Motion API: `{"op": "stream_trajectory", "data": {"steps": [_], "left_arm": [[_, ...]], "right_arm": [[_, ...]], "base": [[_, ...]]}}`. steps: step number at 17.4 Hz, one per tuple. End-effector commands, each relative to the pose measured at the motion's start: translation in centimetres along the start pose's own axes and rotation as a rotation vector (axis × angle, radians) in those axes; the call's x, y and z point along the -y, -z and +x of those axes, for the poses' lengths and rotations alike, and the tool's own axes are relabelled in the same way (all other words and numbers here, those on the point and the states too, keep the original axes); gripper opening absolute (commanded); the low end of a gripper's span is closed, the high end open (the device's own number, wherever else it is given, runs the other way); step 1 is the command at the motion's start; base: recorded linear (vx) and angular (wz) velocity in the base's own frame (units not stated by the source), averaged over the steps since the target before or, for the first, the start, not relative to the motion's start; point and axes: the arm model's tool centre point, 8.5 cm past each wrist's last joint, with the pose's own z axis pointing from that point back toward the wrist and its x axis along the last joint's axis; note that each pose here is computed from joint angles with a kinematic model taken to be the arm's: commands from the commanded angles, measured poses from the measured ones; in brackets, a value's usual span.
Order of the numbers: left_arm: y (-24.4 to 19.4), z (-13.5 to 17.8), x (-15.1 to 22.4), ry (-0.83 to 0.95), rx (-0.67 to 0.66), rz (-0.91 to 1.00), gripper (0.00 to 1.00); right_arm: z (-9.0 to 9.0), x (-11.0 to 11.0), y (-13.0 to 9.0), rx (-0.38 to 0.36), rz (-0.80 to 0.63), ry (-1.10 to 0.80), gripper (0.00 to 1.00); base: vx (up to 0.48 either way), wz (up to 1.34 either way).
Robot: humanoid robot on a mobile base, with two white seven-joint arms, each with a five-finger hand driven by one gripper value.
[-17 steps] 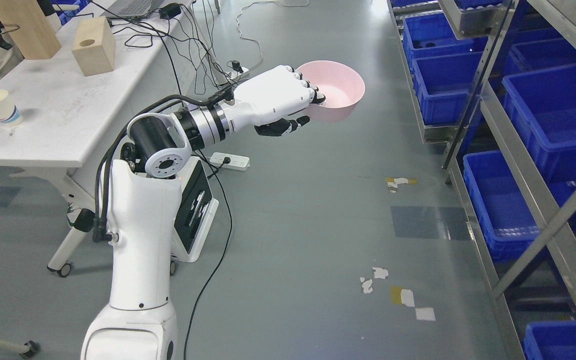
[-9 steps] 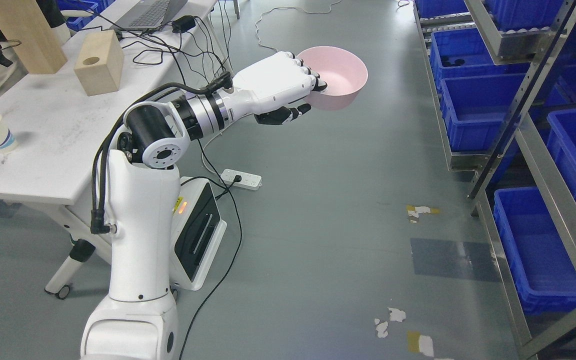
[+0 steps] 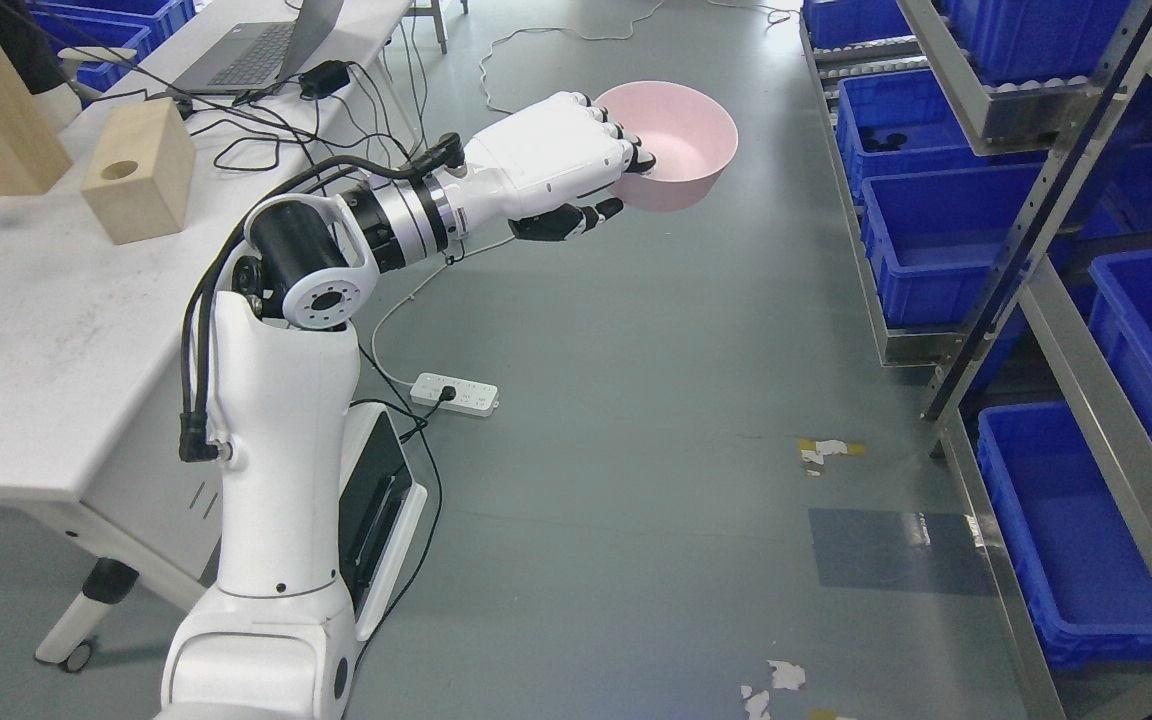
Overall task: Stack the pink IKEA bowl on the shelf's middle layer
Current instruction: 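Hold the bowl in the left hand while turning to the other shelf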
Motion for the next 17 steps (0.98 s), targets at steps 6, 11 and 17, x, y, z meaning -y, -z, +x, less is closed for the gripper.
{"op": "stream_trajectory", "data": {"steps": [6, 11, 17], "left_arm": [[-0.2, -0.3, 0.2, 0.004, 0.001, -0.011, 0.02], [0.6, 0.8, -0.1, -0.005, 0.057, 0.005, 0.02], [0.3, -2.2, -8.6, 0.121, 0.004, 0.123, 0.02]], "right_arm": [[-1.0, 1.0, 0.0, -0.008, -0.017, -0.002, 1.0], [-1.0, 1.0, 0.0, -0.008, -0.017, -0.002, 1.0], [-1.0, 1.0, 0.0, -0.008, -0.017, -0.002, 1.0]], "base": [[0.063, -0.6], [-0.013, -1.21], [-0.02, -1.24]]}}
